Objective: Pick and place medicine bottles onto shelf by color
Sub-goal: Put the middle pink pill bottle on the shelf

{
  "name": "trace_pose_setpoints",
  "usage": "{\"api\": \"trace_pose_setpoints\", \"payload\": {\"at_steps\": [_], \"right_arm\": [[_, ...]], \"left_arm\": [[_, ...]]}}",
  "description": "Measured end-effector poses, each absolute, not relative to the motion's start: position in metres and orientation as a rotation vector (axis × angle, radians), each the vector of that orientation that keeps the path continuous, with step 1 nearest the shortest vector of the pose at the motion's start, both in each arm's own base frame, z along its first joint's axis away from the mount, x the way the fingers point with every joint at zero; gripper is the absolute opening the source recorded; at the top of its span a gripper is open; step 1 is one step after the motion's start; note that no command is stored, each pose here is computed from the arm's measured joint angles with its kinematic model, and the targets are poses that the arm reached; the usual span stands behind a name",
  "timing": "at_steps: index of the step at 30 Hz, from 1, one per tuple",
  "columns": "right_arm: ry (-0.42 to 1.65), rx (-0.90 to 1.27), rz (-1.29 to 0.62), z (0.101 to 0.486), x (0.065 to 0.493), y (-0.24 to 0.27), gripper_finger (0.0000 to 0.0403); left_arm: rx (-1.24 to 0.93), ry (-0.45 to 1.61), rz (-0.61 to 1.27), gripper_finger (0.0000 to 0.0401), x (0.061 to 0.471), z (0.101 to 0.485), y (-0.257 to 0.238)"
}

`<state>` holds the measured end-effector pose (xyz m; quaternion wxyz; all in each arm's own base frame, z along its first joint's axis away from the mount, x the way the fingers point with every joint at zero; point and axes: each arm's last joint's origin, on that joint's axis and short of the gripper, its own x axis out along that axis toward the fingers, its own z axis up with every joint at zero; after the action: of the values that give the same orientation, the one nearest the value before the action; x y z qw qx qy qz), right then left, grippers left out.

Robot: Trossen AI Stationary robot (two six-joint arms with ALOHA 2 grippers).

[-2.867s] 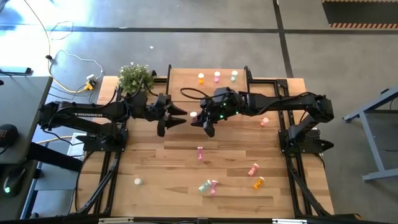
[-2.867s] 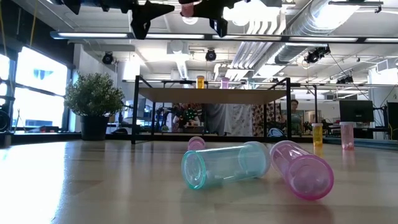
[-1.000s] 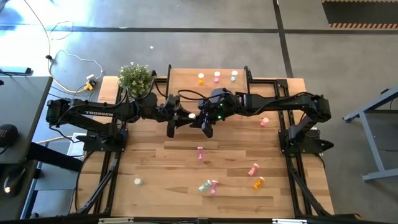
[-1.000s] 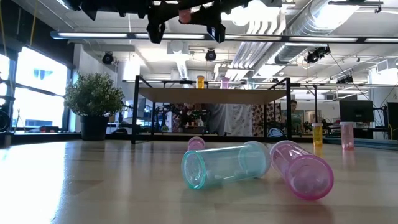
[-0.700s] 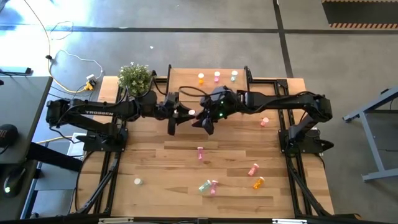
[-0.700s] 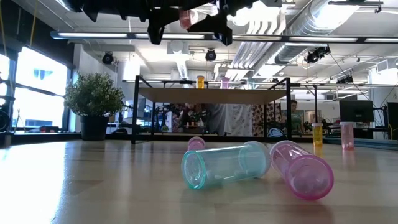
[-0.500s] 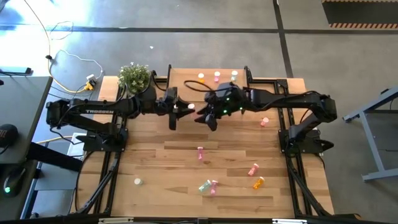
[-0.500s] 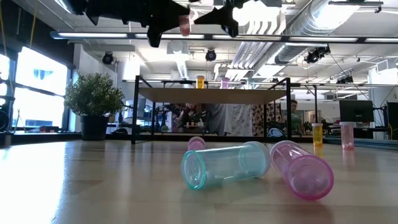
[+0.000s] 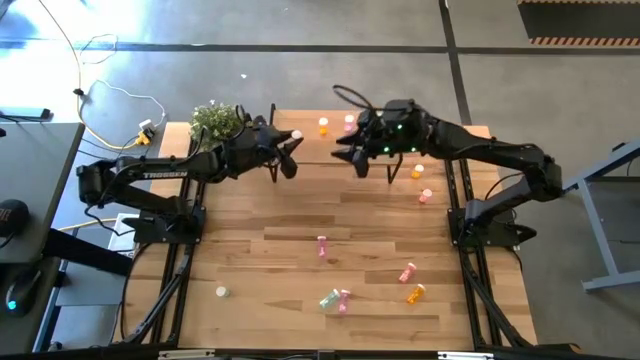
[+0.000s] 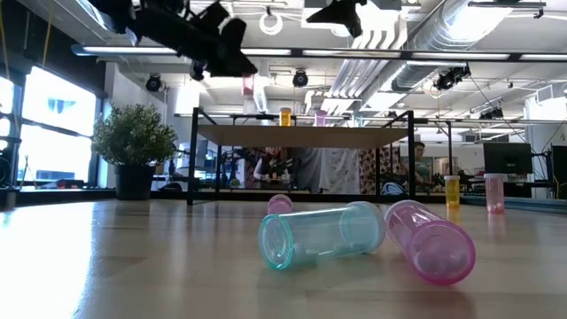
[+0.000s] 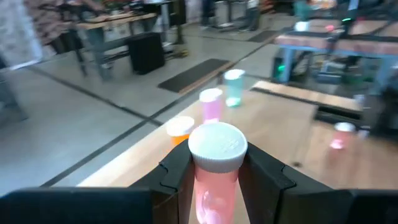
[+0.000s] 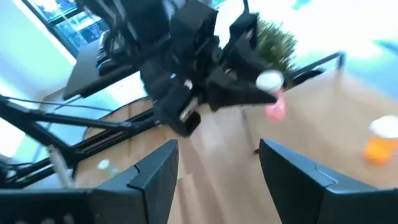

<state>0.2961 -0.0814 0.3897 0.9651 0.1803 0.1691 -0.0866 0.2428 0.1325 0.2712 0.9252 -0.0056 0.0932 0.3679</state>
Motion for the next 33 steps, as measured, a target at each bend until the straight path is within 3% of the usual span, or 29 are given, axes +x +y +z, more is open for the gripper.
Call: {"api": "trace_pose_setpoints", "payload": {"at_steps": [10,33], "right_arm": [[0.33,0.287,-0.235,0.394,0.284,-0.102,0.0215],[0.345,0.277,-0.272,0.392,0.279,-0.113,0.0215]], "left_arm": [[-0.05,0.167,0.98,0.0097,0.257,0.242,0.161],[-0.112,0.235,1.092,0.0097,0.253,0.221,0.18]]}}
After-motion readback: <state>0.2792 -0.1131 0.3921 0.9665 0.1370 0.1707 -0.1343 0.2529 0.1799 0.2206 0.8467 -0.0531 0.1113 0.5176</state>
